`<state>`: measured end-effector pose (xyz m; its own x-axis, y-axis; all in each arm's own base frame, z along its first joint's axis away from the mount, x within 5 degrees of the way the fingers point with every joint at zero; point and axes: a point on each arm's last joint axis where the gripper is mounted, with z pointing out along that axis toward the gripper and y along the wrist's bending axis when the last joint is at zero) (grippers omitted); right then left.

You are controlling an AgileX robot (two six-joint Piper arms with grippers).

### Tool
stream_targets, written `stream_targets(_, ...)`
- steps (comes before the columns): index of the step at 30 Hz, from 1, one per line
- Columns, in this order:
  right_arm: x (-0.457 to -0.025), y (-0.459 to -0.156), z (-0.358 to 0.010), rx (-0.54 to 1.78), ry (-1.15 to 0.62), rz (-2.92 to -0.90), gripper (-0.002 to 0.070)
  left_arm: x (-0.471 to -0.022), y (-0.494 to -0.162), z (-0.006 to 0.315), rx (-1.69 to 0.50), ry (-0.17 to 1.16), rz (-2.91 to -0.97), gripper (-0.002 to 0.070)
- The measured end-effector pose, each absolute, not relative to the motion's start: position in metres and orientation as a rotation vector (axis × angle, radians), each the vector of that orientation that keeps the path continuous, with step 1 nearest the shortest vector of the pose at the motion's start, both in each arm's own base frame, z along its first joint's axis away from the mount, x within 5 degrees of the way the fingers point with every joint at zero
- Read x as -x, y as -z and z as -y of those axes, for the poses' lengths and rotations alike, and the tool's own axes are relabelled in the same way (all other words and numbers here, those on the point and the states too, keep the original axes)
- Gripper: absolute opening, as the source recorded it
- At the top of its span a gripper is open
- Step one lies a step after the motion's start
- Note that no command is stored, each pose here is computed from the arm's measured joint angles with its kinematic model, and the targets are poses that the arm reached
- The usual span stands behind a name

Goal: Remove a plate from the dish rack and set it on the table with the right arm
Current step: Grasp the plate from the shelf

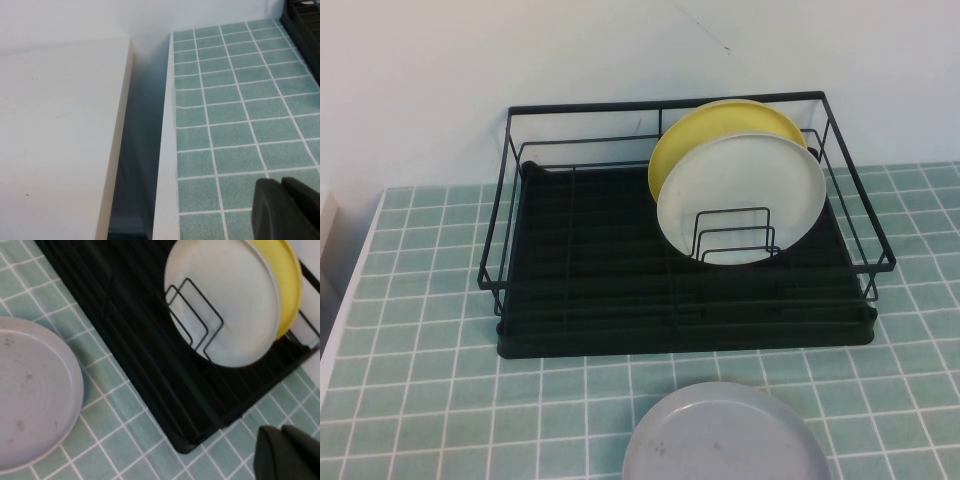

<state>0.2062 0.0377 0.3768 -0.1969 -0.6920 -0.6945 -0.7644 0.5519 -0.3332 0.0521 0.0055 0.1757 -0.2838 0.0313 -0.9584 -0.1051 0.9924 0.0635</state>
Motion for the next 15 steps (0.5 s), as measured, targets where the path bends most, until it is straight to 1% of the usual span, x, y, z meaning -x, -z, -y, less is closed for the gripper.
stream_targets(2,-0.224,-0.380,-0.047,1.262,-0.134,-1.906,0.0016,-0.052,-0.176,-0.005,0.054,-0.132,-1.854,-0.0003)
stream_targets(4,-0.240,-0.383,-0.057,1.347,-0.142,-1.856,0.0067,-0.052,-0.176,-0.005,0.054,-0.132,-1.854,-0.0003)
stream_targets(5,-0.250,-0.383,-0.064,1.394,-0.145,-1.829,0.0109,-0.052,-0.176,-0.005,0.054,-0.132,-1.854,-0.0003)
stream_targets(7,-0.270,-0.378,-0.074,1.464,-0.160,-1.799,0.0215,-0.052,-0.176,-0.005,0.054,-0.132,-1.854,-0.0003)
stream_targets(9,-0.293,-0.373,-0.083,1.487,-0.151,-1.777,0.0349,-0.052,-0.176,-0.005,0.054,-0.132,-1.854,-0.0003)
stream_targets(11,-0.316,-0.367,-0.090,1.479,-0.134,-1.769,0.0430,-0.052,-0.176,-0.005,0.054,-0.132,-1.854,-0.0003)
stream_targets(13,-0.337,-0.363,-0.093,1.467,-0.113,-1.766,0.0464,-0.052,-0.176,-0.005,0.054,-0.132,-1.854,-0.0003)
stream_targets(15,-0.356,-0.356,-0.096,1.470,-0.111,-1.770,0.0475,-0.052,-0.176,-0.005,0.054,-0.132,-1.854,-0.0003)
